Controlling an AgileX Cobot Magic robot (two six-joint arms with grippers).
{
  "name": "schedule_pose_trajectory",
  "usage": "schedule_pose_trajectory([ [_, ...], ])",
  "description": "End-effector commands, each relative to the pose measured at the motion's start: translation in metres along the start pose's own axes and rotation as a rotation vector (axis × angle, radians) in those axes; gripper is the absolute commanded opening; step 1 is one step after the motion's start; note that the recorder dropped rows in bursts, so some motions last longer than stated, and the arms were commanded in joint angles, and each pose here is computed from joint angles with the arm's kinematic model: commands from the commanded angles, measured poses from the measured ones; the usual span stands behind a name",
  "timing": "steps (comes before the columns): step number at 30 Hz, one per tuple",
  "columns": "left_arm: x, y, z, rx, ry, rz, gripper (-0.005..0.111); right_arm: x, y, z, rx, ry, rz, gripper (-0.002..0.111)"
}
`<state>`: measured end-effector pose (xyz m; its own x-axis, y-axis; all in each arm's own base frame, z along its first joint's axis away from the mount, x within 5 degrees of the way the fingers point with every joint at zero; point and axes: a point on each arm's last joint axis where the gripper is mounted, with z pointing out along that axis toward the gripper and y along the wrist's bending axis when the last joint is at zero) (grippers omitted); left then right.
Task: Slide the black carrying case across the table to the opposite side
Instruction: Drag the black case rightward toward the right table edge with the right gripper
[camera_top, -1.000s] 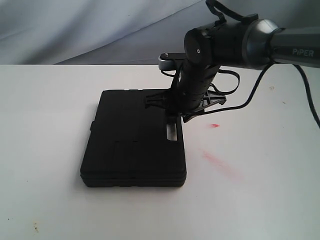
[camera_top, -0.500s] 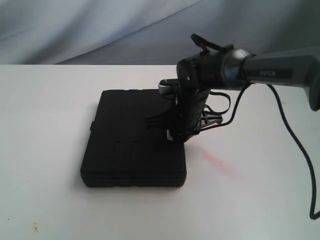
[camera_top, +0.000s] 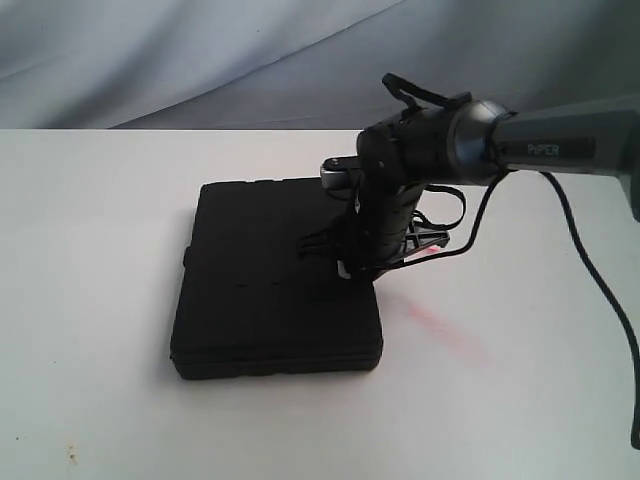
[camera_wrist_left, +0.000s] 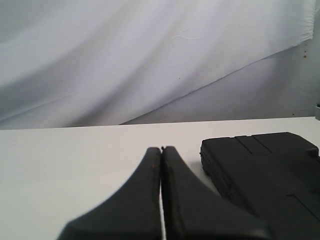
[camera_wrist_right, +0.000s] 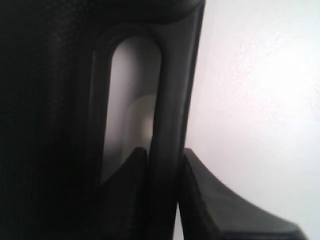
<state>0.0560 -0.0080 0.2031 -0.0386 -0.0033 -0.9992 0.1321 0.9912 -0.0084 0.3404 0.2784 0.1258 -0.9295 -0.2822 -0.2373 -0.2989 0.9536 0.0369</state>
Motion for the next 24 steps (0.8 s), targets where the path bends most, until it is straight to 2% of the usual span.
schedule_pose_trajectory([
  [1, 0.001, 0.0, 0.0, -0.003, 0.002, 0.001, 0.0, 0.006, -0.022, -0.007, 0.035, -0.025, -0.016, 0.0],
  [15, 0.001, 0.0, 0.0, -0.003, 0.002, 0.001, 0.0, 0.015, -0.082, -0.026, 0.066, -0.037, 0.053, 0.0],
  [20, 0.001, 0.0, 0.0, -0.003, 0.002, 0.001, 0.0, 0.024, -0.105, -0.019, 0.09, -0.006, 0.074, 0.0],
  [24, 0.001, 0.0, 0.0, -0.003, 0.002, 0.001, 0.0, 0.029, -0.114, -0.014, 0.096, 0.002, 0.084, 0.0],
])
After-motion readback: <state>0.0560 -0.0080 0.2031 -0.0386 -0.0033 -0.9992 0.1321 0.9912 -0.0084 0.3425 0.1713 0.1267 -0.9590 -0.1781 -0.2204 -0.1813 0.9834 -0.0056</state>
